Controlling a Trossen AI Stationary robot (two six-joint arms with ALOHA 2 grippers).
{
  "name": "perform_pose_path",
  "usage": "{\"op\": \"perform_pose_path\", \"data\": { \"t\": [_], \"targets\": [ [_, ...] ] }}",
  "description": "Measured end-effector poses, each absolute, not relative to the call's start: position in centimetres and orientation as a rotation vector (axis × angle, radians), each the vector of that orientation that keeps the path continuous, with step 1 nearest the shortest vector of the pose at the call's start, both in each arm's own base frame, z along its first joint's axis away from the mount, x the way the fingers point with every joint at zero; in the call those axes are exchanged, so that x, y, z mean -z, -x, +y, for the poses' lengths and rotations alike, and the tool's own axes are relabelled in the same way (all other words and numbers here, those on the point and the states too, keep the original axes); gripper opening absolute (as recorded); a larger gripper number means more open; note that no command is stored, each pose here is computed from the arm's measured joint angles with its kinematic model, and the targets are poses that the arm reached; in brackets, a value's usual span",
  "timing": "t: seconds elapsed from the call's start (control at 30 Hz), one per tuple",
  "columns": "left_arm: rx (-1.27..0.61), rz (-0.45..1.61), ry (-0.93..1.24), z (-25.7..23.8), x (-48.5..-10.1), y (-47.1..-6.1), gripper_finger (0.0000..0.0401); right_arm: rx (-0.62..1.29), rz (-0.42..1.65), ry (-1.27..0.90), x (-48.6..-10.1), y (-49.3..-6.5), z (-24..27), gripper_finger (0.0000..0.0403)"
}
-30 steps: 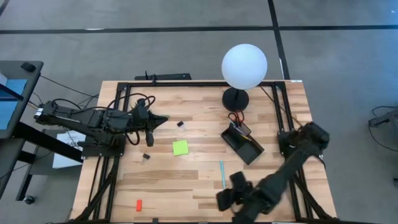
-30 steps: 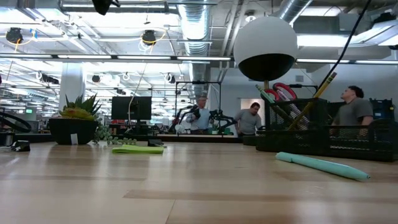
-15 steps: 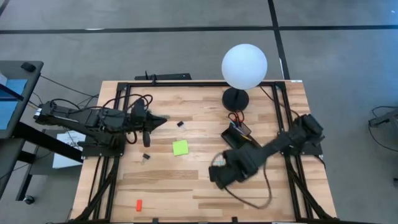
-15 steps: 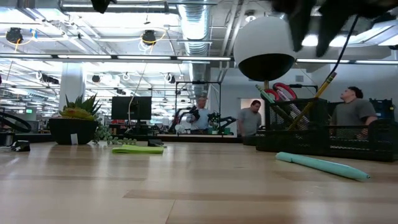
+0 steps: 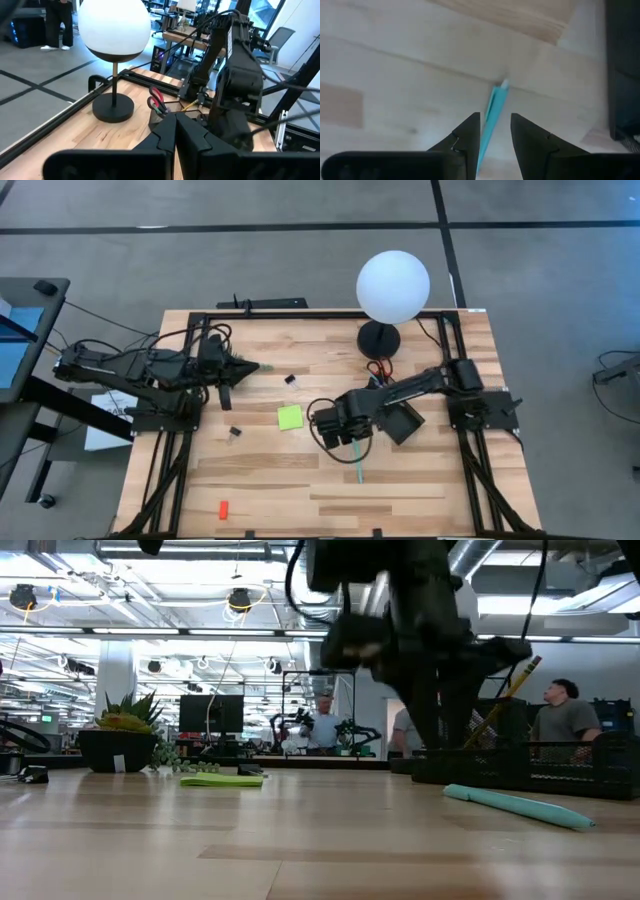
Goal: Pick and place office supplies into organizer
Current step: Put the blue pen into the black desk organizer
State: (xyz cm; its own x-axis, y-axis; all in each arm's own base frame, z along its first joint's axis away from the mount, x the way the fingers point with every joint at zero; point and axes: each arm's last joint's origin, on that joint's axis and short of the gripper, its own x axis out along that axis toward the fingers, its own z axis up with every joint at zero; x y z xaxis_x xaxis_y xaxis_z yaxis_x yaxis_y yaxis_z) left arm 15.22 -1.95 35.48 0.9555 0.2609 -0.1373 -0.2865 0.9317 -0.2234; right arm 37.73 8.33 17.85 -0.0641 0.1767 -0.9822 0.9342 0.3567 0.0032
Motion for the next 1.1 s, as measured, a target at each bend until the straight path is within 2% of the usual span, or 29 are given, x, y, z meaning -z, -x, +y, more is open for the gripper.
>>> {"op": "perform_pose_path", "data": {
  "t": [0.2, 0.43, 0.6, 0.83, 1.1],
  "targets": [
    [-0.281, 0.104, 0.244, -1.9, -35.5, -15.1, 0.0000, 0.898, 1.557, -1.017, -15.8, -38.2, 7.8, 0.0102],
    [-0.281, 0.104, 0.244, -1.9, -35.5, -15.1, 0.0000, 0.978, 1.492, -1.011, -15.8, -38.3, 7.1, 0.0102],
    [-0.282, 0.105, 0.243, -1.9, -35.5, -15.1, 0.0000, 0.966, 1.496, -1.007, -15.8, -38.3, 7.1, 0.0102],
    [-0.282, 0.108, 0.242, -1.9, -35.5, -15.1, 0.0000, 0.984, 1.491, -1.038, -13.8, -37.5, 8.0, 0.0102],
    [-0.282, 0.111, 0.220, -1.9, -35.5, -15.1, 0.0000, 1.015, 1.427, -1.046, -13.5, -37.4, 8.2, 0.0102]
  ]
}}
